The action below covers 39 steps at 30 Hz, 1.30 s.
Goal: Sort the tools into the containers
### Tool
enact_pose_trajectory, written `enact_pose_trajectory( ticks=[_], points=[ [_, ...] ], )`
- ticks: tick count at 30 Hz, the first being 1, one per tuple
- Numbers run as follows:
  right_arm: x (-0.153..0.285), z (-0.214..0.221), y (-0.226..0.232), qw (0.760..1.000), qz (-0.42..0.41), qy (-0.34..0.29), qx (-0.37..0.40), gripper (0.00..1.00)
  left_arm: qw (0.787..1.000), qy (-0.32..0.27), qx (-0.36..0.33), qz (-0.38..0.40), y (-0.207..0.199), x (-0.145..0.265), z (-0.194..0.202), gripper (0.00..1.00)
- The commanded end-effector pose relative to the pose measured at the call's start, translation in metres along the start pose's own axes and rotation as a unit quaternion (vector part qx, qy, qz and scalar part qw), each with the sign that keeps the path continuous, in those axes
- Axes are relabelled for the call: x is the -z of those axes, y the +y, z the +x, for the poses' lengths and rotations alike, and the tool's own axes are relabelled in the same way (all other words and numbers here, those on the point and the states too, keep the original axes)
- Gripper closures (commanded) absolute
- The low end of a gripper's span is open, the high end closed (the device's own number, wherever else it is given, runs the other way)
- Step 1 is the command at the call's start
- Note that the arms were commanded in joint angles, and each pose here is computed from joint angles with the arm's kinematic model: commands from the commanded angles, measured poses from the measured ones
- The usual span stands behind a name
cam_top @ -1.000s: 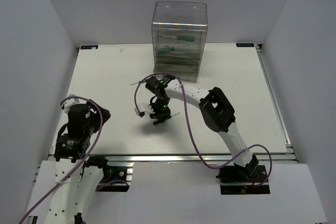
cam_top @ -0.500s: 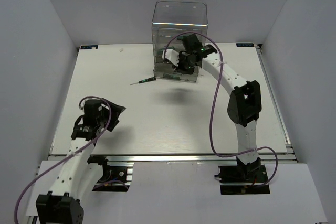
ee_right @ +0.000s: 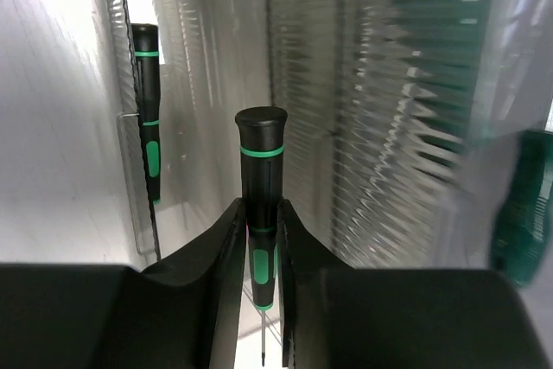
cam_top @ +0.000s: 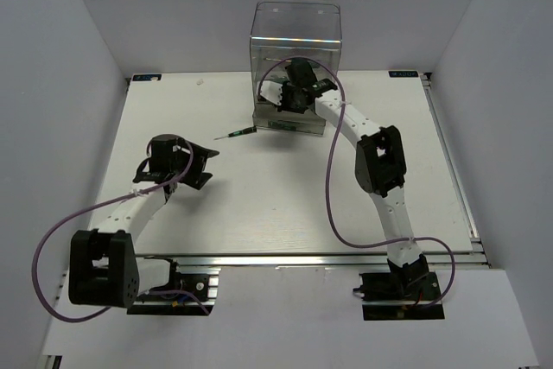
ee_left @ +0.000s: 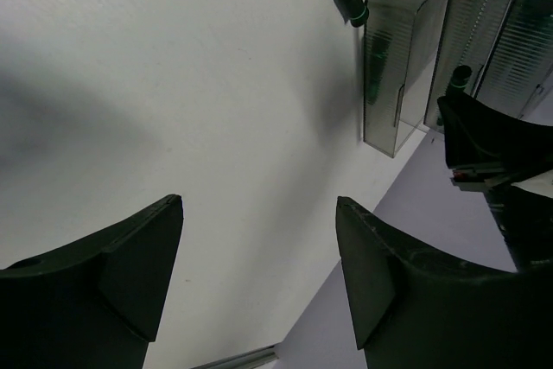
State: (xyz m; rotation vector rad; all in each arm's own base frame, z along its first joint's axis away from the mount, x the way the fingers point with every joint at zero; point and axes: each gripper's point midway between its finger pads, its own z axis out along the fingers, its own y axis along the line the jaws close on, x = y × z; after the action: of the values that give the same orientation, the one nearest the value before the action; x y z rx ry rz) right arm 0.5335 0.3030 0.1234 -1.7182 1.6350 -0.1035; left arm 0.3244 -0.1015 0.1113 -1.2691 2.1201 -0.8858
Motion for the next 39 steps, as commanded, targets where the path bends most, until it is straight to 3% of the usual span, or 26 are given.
enact_pose_trajectory(
  ticks=[1, 4, 7, 11, 17, 19, 23, 27, 29, 34, 39],
  points=[
    [0.007, -0.017, -0.032, 0.998, 0.050, -0.021, 0.028, 0.96, 0.999, 0.008, 0.010, 0.039, -0.025, -0.007, -0.003, 0.19],
    [0.004, -0.016, -0.031, 0.998, 0.055, -0.021, 0.021, 0.80, 0.998, 0.012, 0.033, 0.044, -0.028, -0.022, -0.005, 0.19],
    [0.006, -0.018, -0.030, 0.998, 0.051, -0.025, 0.010, 0.70, 0.998, 0.020, 0.056, 0.033, -0.028, -0.043, -0.009, 0.19],
    [0.016, -0.022, -0.028, 0.998, 0.048, -0.037, -0.004, 0.66, 0.997, 0.029, 0.061, 0.044, -0.059, -0.068, -0.014, 0.20],
    [0.041, -0.031, -0.019, 0.997, 0.034, -0.058, -0.033, 0.66, 0.996, 0.042, 0.079, 0.024, -0.082, -0.099, -0.011, 0.23],
    [0.059, -0.042, -0.021, 0.995, 0.030, -0.081, -0.053, 0.73, 0.995, 0.039, 0.089, 0.017, -0.089, -0.109, -0.013, 0.25],
    [0.097, -0.046, -0.014, 0.983, 0.012, -0.123, -0.133, 0.80, 0.988, 0.036, 0.141, -0.053, -0.081, -0.126, -0.006, 0.31],
    [0.148, -0.056, 0.000, 0.967, 0.020, -0.181, -0.177, 0.77, 0.977, 0.025, 0.163, -0.133, -0.080, -0.141, -0.002, 0.42],
    [0.149, -0.043, 0.026, 0.966, 0.008, -0.179, -0.187, 0.75, 0.971, 0.026, 0.173, -0.165, -0.087, -0.148, 0.001, 0.43],
    [0.183, -0.036, 0.036, 0.958, 0.044, -0.205, -0.195, 0.73, 0.966, 0.013, 0.195, -0.169, -0.113, -0.160, -0.004, 0.37],
    [0.191, -0.018, 0.050, 0.952, 0.031, -0.199, -0.231, 0.74, 0.953, -0.020, 0.200, -0.227, -0.109, -0.155, -0.014, 0.33]
  ],
)
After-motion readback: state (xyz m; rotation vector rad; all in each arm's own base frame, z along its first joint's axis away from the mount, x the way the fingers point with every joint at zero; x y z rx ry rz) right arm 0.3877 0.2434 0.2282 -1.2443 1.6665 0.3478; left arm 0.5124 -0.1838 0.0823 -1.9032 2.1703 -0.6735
